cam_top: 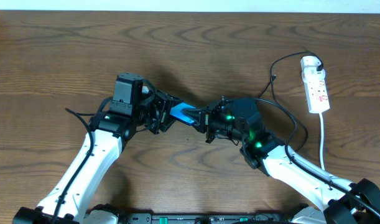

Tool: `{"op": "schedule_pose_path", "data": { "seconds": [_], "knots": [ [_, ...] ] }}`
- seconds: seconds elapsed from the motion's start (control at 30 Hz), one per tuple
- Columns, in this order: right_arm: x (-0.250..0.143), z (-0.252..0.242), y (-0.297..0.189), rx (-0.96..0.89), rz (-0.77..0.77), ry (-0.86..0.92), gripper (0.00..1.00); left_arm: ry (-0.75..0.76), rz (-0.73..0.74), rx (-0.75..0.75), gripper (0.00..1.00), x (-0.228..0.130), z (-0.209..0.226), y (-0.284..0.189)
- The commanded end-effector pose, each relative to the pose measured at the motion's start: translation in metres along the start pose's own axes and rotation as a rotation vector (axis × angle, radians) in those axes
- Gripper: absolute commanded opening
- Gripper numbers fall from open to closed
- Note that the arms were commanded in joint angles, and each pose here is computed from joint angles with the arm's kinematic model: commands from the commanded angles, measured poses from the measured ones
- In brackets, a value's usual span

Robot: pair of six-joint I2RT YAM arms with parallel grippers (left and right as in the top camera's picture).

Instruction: Plug charger to phone and switch on socket

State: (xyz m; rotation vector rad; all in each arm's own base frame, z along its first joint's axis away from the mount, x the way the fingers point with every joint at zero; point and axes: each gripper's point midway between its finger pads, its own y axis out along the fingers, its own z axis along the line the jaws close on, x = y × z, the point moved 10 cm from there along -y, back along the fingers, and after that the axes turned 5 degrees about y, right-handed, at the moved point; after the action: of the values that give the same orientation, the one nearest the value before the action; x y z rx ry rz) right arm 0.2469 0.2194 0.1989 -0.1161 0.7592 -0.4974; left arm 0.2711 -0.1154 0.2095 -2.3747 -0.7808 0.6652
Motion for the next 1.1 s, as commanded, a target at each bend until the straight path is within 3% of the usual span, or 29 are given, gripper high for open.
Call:
{"op": "schedule_pose_path", "data": {
  "seconds": [0.0, 0.33, 0.5, 0.57, 0.7, 0.93, 1.07],
  "knots": [
    [-0.012, 0.011, 0.001, 0.049, 0.040, -0.026, 0.01, -0.006, -0.003, 0.011, 0.49, -0.001, 0.001, 0.003],
    [-0.014, 0.010, 0.002, 0.047, 0.043, -0.028, 0.01, -0.007, -0.015, 0.014, 0.31, 0.000, 0.001, 0.003],
    [-0.014, 0.010, 0.002, 0.046, 0.043, -0.028, 0.02, -0.005, -0.042, 0.015, 0.19, 0.002, 0.001, 0.003],
    [-0.014, 0.010, 0.002, 0.047, 0.043, -0.029, 0.02, -0.012, -0.053, 0.014, 0.08, 0.002, 0.000, 0.003],
    [-0.014, 0.010, 0.002, 0.046, 0.043, -0.031, 0.05, -0.044, -0.079, 0.015, 0.08, 0.004, 0.000, 0.003],
    [-0.011, 0.006, 0.002, 0.025, 0.026, -0.024, 0.21, -0.053, -0.137, 0.026, 0.08, 0.008, 0.001, 0.002],
    [-0.001, 0.004, 0.001, 0.020, -0.069, -0.112, 0.26, 0.024, -0.211, 0.047, 0.07, 0.014, 0.002, 0.001]
  ]
}}
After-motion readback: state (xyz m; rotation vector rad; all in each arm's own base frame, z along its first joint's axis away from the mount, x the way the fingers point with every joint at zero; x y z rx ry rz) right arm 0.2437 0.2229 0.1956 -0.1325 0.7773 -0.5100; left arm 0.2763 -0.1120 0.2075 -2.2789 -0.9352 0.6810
